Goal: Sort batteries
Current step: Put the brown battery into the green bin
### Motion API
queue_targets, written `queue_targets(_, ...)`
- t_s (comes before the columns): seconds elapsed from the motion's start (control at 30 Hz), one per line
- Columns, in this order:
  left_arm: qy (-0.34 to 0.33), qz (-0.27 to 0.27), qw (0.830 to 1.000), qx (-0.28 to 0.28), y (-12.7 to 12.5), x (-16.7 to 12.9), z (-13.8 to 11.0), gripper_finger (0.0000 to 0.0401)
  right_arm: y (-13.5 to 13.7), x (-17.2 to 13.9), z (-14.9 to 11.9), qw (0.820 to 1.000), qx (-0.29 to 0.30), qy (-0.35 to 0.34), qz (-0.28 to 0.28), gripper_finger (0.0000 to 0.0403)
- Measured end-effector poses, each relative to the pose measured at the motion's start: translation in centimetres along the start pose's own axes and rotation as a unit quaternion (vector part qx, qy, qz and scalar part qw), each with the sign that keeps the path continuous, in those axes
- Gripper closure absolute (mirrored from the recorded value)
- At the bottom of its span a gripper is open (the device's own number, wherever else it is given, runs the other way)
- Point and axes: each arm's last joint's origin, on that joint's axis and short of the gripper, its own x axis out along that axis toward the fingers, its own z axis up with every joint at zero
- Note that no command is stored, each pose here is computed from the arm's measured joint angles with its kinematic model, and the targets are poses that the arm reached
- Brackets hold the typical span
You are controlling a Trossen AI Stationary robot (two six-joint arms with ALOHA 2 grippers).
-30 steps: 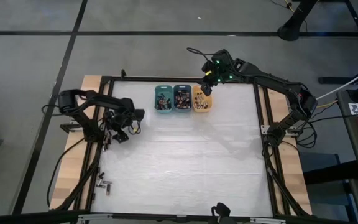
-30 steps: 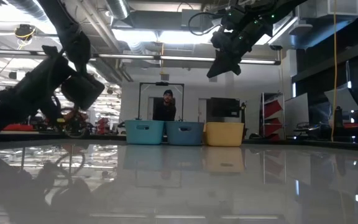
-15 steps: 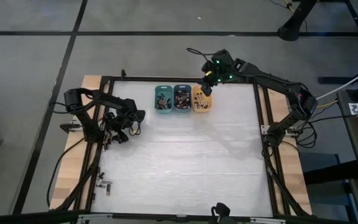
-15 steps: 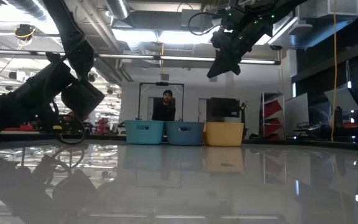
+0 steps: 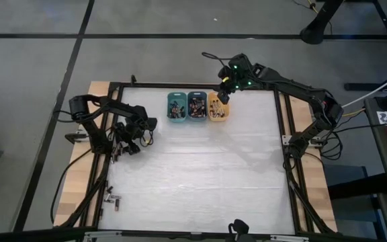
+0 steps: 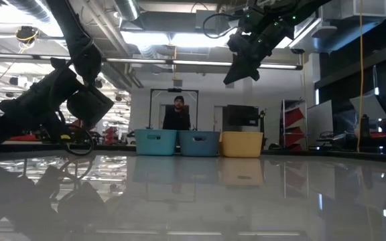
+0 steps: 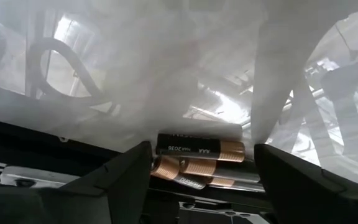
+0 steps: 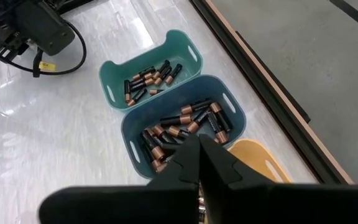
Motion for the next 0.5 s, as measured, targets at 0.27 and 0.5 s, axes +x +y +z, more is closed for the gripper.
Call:
queue_targets(0.27,-0.009,0.006,1.0,0.001,-0.01,0.0,0.15,0.0127,0.0,0.0,0.03,1.0,-0.002,-0.002,0.0,0.0403)
queue_targets(0.5,-0.012,0.011,1.0,0.004,-0.01,-0.11,0.21,0.0127,0.0,0.0,0.04,1.0,-0.002,-0.002,0.0,0.0403)
